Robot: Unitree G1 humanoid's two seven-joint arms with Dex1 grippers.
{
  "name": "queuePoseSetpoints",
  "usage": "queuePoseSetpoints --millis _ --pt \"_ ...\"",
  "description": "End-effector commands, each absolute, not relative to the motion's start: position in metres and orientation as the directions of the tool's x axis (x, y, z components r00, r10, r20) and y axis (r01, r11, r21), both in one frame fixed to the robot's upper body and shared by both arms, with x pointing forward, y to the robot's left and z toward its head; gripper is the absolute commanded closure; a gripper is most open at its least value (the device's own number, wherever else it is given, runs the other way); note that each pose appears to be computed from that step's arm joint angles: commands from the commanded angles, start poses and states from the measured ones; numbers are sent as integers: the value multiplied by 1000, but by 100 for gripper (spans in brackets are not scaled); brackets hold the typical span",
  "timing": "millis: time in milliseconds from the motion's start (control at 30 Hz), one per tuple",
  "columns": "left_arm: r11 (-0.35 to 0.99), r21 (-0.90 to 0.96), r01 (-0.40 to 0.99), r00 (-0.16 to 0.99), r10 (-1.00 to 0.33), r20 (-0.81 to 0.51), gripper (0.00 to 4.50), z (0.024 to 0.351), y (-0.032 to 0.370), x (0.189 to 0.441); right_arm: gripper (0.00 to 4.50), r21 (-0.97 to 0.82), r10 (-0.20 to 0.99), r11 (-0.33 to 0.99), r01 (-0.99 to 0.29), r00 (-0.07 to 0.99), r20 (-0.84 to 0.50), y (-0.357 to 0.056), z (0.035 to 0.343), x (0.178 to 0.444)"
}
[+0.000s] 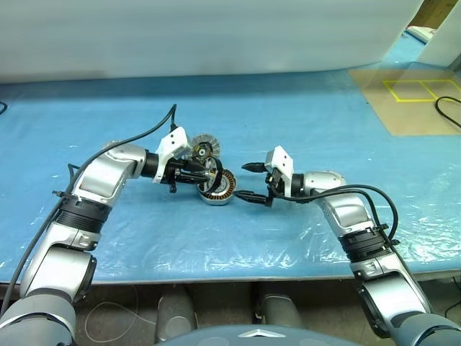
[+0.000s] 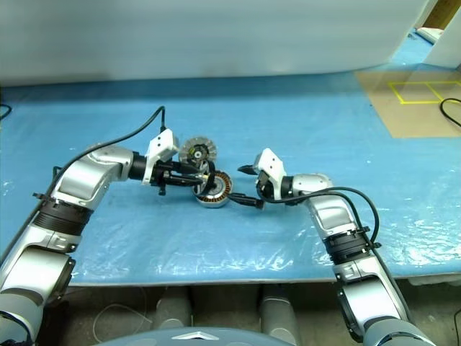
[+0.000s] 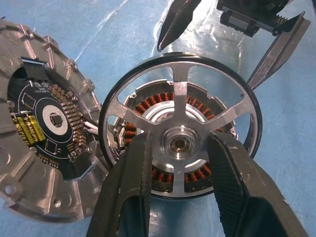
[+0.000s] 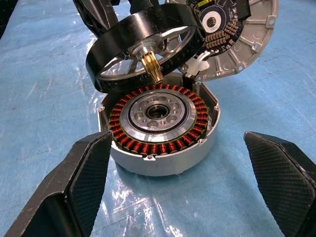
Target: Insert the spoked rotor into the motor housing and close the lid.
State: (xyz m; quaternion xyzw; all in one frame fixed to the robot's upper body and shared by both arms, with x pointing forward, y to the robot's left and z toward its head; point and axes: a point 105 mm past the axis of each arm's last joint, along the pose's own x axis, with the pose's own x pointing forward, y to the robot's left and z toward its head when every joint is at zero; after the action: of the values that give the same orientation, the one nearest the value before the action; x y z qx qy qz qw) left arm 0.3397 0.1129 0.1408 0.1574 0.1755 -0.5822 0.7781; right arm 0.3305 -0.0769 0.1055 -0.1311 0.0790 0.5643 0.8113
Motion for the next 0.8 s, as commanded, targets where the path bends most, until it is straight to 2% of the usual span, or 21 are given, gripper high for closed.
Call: queuePoseSetpoints --millis 33,667,700,733,800 --pt "268 59 962 265 -853 -449 318 146 113 338 0 -146 902 323 -935 350 -252 -75 113 331" --pt "264 40 964 252 -849 -465 318 143 114 336 0 -151 901 326 -933 355 -249 -76 114 332" --pt "266 43 963 255 -848 -464 246 143 114 336 0 -151 901 326 -933 355 -250 -76 114 332" --pt "274 51 960 267 -846 -461 227 144 115 337 0 -151 901 326 -933 355 -249 -76 114 332" --pt "290 71 954 289 -840 -459 157 145 116 341 0 -150 901 326 -933 355 -249 -76 114 332"
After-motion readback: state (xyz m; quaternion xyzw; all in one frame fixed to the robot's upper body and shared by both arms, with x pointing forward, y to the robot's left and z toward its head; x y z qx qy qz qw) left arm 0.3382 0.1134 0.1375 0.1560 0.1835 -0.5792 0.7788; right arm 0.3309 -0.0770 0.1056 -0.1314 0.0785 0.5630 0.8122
